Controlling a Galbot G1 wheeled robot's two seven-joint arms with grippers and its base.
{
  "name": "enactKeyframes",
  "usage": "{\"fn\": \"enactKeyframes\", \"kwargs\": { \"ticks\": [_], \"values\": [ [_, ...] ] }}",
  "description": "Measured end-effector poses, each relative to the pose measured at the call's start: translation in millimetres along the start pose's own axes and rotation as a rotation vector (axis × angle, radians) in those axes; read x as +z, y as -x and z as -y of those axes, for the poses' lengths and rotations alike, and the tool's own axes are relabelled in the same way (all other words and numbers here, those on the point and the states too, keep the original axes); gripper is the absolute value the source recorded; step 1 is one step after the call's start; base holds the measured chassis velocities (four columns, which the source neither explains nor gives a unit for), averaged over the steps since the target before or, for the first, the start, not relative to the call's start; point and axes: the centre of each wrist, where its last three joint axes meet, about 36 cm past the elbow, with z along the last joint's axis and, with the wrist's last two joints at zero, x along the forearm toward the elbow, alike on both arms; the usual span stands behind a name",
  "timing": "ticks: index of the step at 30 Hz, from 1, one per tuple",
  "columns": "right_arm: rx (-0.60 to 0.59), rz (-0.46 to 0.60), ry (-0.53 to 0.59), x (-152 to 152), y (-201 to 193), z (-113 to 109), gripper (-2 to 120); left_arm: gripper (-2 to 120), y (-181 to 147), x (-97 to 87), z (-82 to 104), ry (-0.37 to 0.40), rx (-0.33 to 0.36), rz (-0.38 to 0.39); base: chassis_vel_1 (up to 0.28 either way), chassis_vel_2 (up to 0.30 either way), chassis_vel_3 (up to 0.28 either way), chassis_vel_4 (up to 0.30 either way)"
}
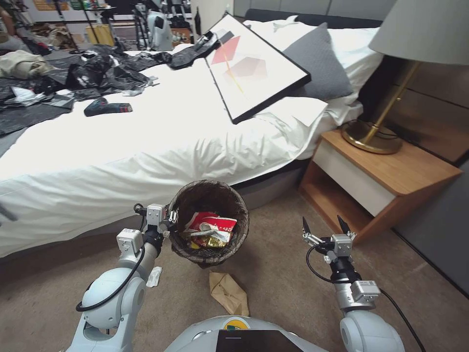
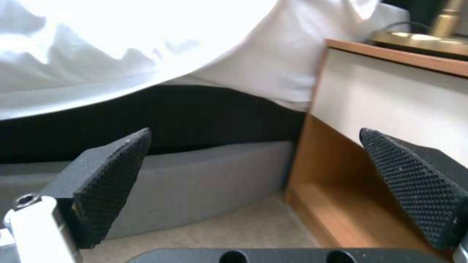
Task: Pick up the trash bin, then pick up the garbage from the floor and place it into the trash bin.
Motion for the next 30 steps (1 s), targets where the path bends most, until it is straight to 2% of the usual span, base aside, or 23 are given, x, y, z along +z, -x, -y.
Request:
{"fn": "enactKeyframes", "kwargs": {
  "ticks": [30],
  "values": [
    [0.008,0.001,-0.006,-1.2,6.1,2.8,100,7,0.5,0.4,-2.2,-0.002,-0.004,0.009,0.092,0.086,0.084,0.095]
  ]
}}
